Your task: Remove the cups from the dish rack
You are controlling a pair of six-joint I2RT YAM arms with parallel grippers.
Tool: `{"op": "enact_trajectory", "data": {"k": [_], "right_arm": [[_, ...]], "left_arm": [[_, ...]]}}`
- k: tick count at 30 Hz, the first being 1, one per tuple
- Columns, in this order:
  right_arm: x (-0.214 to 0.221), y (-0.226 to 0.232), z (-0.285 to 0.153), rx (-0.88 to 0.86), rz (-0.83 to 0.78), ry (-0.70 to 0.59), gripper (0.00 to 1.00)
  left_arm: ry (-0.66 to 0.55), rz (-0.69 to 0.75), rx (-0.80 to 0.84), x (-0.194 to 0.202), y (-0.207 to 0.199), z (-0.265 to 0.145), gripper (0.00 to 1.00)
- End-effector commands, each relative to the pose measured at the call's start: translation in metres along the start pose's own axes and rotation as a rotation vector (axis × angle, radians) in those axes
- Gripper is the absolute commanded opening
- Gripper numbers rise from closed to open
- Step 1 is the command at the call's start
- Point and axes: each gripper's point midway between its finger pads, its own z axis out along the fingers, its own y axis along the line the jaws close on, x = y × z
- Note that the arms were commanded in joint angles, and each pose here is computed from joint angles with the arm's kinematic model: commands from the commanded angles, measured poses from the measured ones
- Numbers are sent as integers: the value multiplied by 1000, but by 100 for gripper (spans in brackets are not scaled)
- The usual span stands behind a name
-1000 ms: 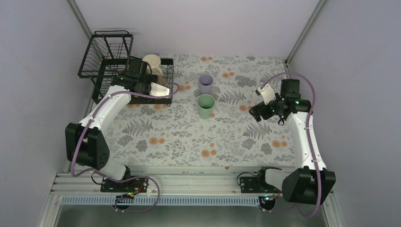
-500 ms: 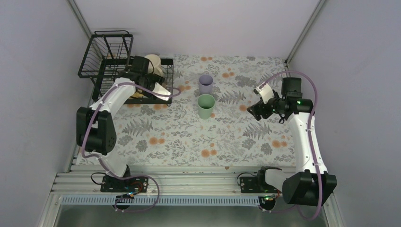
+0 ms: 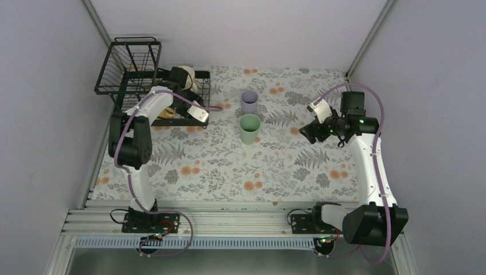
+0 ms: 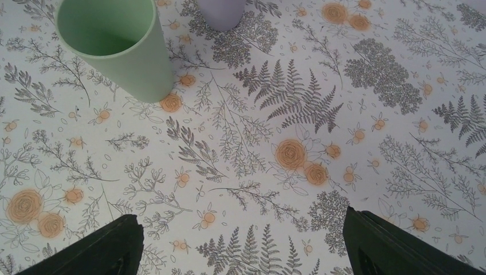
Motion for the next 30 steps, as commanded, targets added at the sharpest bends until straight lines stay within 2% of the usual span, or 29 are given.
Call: {"op": "enact_trajectory", "data": {"k": [1,12,21,27,30], "right_arm": [[-9,-3,-1,11,-14,-28,90],[-8,-3,2,5,-16,-24,91],[-8,-2,1,5,-19,-20,90],[-5,-2,3,4,-17,-14,90],[-6,-1,3,-1,-15,-19,91]], "left_arm": [[-39,33,26,-1,4,0,48],[-45,45,141,3,-13,14,36],[-4,29,177,-2,-16,35,35],[29,16,222,-1,-15,37,12],[42,5,241,1,-16,37,4]]}}
